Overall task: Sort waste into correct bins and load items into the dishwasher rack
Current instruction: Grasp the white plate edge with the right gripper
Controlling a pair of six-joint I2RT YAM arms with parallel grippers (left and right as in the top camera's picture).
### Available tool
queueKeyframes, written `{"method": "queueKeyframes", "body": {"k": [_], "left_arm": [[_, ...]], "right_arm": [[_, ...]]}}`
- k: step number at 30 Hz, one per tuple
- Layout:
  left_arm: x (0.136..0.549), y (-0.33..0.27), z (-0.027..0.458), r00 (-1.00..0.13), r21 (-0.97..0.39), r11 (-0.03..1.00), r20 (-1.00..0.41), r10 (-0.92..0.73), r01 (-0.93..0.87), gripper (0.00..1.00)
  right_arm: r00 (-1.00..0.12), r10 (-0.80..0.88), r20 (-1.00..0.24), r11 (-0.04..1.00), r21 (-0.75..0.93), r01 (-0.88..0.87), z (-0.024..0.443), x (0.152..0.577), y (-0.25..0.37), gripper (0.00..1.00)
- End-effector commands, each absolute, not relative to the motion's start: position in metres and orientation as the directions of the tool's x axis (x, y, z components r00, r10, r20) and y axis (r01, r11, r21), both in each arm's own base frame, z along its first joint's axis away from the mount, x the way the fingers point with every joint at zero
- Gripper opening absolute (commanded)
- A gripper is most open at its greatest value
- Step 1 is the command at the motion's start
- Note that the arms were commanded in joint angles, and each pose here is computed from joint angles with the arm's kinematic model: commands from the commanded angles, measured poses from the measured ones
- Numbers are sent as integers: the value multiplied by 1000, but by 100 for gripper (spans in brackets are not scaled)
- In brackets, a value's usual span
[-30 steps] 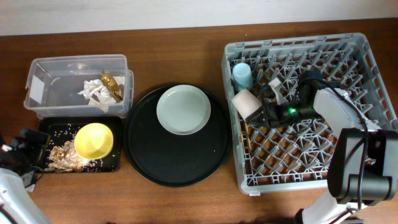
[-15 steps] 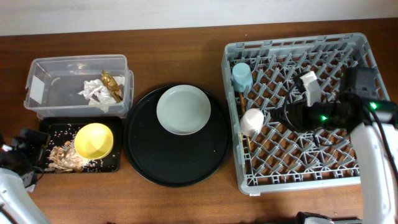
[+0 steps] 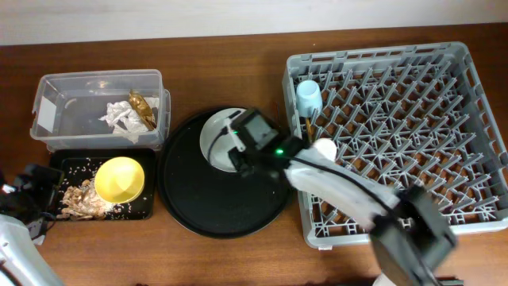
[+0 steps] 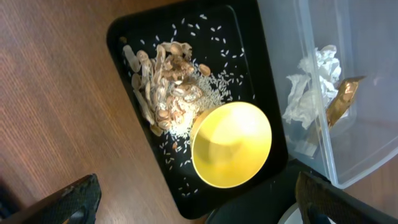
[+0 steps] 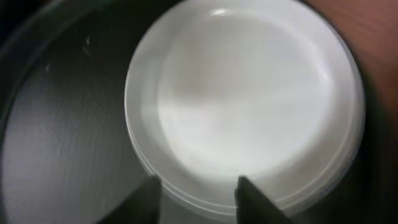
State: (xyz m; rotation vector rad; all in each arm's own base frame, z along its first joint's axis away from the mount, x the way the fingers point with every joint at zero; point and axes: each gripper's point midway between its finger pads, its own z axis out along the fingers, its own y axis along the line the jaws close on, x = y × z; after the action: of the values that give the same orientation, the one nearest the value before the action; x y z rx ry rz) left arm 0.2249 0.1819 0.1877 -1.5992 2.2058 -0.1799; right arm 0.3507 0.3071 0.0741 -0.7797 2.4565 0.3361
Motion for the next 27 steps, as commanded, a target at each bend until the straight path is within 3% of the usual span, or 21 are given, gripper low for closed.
{"method": "queueKeyframes", "body": {"k": [1,3,7,11,13,14,17,21,27], "left_arm": [[225,182,192,-246,-346,325,-253,-936,-880,99],[225,182,192,-246,-346,325,-253,-936,-880,99],[226,183,192,-246,-346,324,-252,-936,-881,99],[225,183,191,-246,-345,324,-252,-936,-881,99],[226,183,191,-246,-345,324,-250,-936,-881,99],[226,183,191,-246,-345,324,-250,-936,-881,99],[226,183,191,-246,-345,324,-250,-936,-881,99],[226,183,191,-246,-345,324,-250,-936,-881,99],[226,183,191,-246,-345,324,-250,-936,-881,99]], "right_arm": [[-699,-457,-550,789,113,-604,34,359,325,17],[-713,-470,-520,750,190,-633,18,347,336,4],[-737,-511,-443,589,444,-675,26,297,363,4],[-703,-572,-423,495,506,-707,31,260,386,6],[-661,-585,-470,470,468,-749,57,272,388,11],[-656,-586,-475,508,416,-755,69,284,380,13],[-723,-548,-421,791,19,-611,76,357,292,43],[-797,-482,-365,856,-2,-517,52,377,244,43],[-813,-488,-318,837,93,-539,14,372,259,43]]}}
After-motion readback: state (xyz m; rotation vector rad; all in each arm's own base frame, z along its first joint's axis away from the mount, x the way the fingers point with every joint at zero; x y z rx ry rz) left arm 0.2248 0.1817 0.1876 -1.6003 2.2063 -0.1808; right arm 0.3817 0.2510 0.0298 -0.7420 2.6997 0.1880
